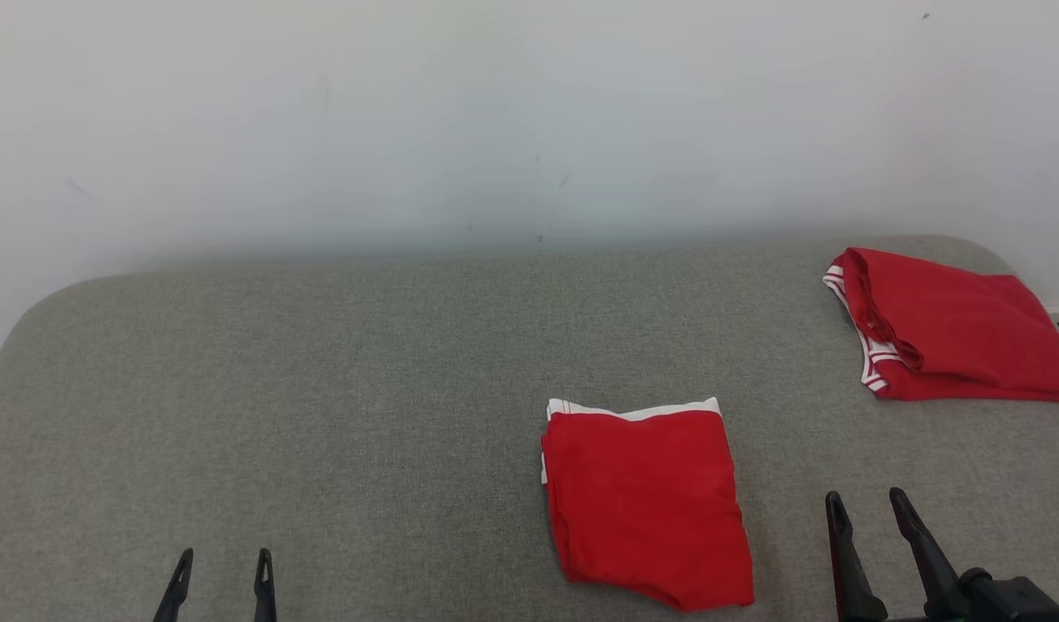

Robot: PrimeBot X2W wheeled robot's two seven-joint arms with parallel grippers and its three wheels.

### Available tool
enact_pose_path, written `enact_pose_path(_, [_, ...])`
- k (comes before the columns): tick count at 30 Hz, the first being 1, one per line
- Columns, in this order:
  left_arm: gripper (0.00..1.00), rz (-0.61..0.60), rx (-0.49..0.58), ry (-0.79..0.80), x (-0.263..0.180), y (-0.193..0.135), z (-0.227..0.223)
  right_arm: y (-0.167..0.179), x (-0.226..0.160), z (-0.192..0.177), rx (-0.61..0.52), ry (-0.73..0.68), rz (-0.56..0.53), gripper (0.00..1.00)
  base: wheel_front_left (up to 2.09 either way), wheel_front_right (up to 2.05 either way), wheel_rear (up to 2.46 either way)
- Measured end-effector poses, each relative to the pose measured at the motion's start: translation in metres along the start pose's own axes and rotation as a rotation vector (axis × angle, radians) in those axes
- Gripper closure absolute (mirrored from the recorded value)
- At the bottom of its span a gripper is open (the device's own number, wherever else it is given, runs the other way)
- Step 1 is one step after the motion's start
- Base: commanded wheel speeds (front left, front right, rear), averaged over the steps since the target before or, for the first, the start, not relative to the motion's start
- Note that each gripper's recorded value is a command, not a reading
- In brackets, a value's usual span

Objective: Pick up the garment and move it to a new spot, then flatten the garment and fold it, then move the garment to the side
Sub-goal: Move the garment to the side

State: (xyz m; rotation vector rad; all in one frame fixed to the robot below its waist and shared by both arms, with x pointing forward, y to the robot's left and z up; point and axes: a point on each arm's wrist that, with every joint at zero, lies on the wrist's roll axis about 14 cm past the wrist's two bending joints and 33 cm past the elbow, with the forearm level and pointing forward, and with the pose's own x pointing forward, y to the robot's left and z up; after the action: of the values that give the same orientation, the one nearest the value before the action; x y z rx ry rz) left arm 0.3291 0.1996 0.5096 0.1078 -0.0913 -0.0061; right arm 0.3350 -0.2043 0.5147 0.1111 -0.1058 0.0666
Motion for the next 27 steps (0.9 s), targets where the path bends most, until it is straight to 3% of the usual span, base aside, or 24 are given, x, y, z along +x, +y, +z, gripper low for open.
enact_pose_path(27, [0.00,-0.004,-0.028,-0.002,-0.0034,-0.0011,0.0006,0.0030,0.0007,-0.0052,0.004,0.015,0.008,0.00,0.00,0.00,0.00])
